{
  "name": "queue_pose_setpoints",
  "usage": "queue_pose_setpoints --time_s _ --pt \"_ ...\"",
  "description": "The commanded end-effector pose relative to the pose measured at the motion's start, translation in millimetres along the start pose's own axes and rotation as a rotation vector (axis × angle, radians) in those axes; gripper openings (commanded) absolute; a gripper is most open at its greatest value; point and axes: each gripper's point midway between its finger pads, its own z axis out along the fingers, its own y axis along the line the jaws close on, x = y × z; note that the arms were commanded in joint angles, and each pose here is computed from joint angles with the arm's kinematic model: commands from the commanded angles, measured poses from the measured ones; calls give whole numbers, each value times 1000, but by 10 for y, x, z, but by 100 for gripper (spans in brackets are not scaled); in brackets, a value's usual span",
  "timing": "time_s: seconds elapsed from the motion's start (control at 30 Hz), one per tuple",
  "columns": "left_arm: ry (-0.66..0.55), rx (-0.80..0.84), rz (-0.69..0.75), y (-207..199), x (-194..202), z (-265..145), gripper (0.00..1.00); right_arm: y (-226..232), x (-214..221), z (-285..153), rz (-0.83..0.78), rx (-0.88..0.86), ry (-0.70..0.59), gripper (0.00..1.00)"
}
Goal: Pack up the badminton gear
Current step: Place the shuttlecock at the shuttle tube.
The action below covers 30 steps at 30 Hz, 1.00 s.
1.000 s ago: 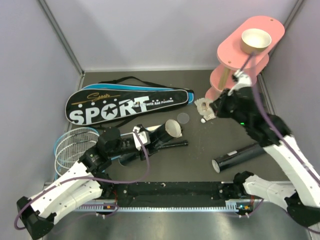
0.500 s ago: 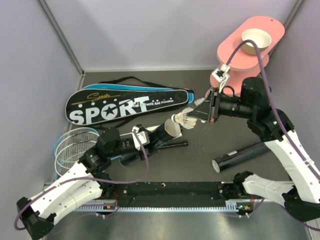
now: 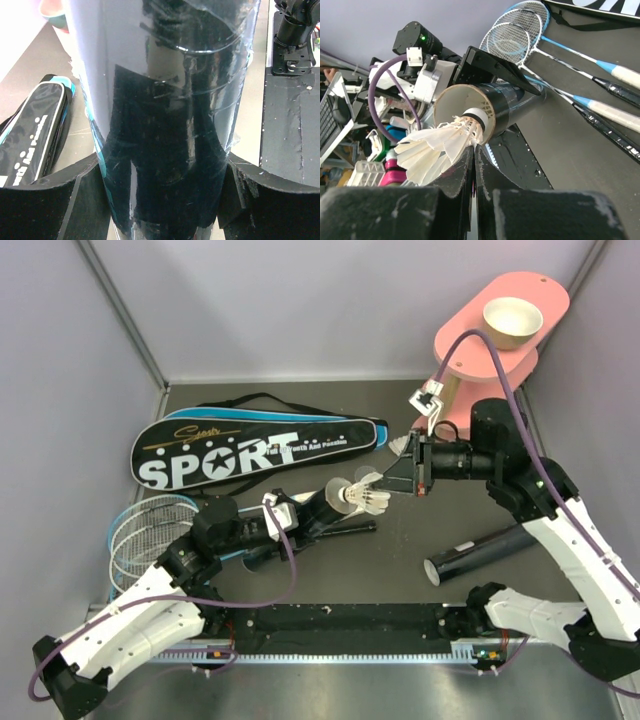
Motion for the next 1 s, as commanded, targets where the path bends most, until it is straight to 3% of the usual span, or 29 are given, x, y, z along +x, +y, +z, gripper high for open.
queue_pose_setpoints --time_s 0.0,0.1,0.23,0.27,0.43,0.7,0.87,0.97 --pt "-100 7 56 18 -293 0 18 13 -13 99 -58 60 30 0" --pt "-95 9 51 22 -292 8 18 -39 -83 242 -113 157 40 10" --pt "-98 6 55 18 -315 -14 17 -164 -124 170 -143 254 42 38" --pt "-99 2 55 23 -314 -22 17 -173 -117 166 -147 258 45 42" --pt "-102 4 55 13 -312 -29 17 -226 14 320 -142 257 105 53" --pt "-119 -5 48 38 -407 -30 15 -328 225 772 -142 310 189 57" --pt "-132 -15 38 37 -409 -50 15 -244 7 582 -189 325 67 69" --pt "-120 -25 36 50 -340 -34 15 -82 -306 286 -245 333 -95 79"
